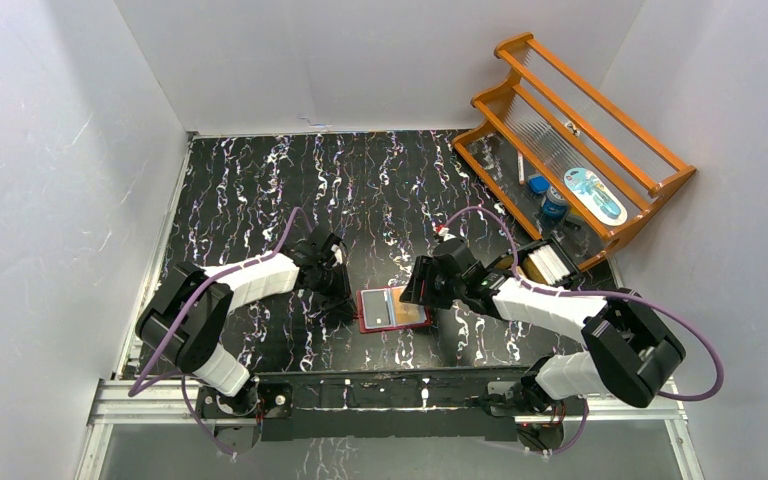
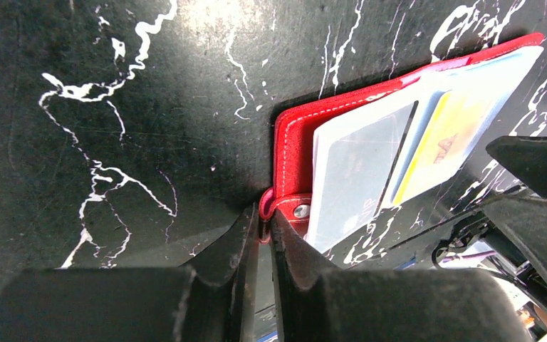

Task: Put the credit cards into the card holder
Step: Adjust the credit card in the card slot.

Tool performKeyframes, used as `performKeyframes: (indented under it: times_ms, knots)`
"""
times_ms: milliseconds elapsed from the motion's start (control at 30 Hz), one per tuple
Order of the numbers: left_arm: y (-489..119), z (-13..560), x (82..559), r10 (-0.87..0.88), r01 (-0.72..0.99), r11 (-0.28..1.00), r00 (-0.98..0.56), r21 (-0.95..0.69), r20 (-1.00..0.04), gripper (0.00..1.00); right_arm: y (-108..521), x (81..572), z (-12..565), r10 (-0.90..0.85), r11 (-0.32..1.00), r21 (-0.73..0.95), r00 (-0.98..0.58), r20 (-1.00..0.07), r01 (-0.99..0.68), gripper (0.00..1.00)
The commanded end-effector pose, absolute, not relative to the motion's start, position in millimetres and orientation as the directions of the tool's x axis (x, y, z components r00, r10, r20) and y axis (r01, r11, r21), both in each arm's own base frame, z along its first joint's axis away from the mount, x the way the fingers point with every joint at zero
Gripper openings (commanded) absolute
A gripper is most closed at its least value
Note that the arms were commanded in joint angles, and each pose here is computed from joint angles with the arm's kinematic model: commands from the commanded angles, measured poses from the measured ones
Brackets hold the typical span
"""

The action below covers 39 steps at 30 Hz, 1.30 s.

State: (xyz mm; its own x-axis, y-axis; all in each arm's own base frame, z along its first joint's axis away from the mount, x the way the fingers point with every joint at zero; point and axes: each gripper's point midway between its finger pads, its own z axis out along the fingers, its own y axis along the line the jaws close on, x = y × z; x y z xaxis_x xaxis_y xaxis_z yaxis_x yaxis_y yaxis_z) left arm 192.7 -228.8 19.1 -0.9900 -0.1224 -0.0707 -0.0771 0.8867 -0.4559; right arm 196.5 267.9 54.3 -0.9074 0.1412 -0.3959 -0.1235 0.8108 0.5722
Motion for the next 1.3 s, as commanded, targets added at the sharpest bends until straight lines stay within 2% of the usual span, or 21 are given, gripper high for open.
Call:
performKeyframes:
  times_ms: [0,333,700,1033,1267]
  knots:
    - [-229,21,186,-0.119,-0.080,0.881,-0.991,-0.467,-0.054,0.08,259,209,62,0.133,0.846,0.513,-0.875,-0.466,-0.145,0.61]
    - [-230,20,185,-0.119,-0.083,0.879,-0.992,-0.469,-0.048,0.08,267,207,53,0.118,0.830,0.536,-0.891,-0.439,-0.154,0.61]
    - [-231,19,186,-0.119,-0.085,0.878,-0.992,-0.472,-0.044,0.09,271,205,57,0.110,0.819,0.549,-0.893,-0.436,-0.167,0.57]
    - [-231,19,185,-0.120,-0.085,0.877,-0.992,-0.473,-0.044,0.09,268,213,77,0.117,0.832,0.526,-0.873,-0.473,-0.174,0.60]
    - [-232,20,186,-0.118,-0.082,0.875,-0.992,-0.477,-0.045,0.09,269,212,66,0.103,0.839,0.517,-0.884,-0.456,-0.169,0.60]
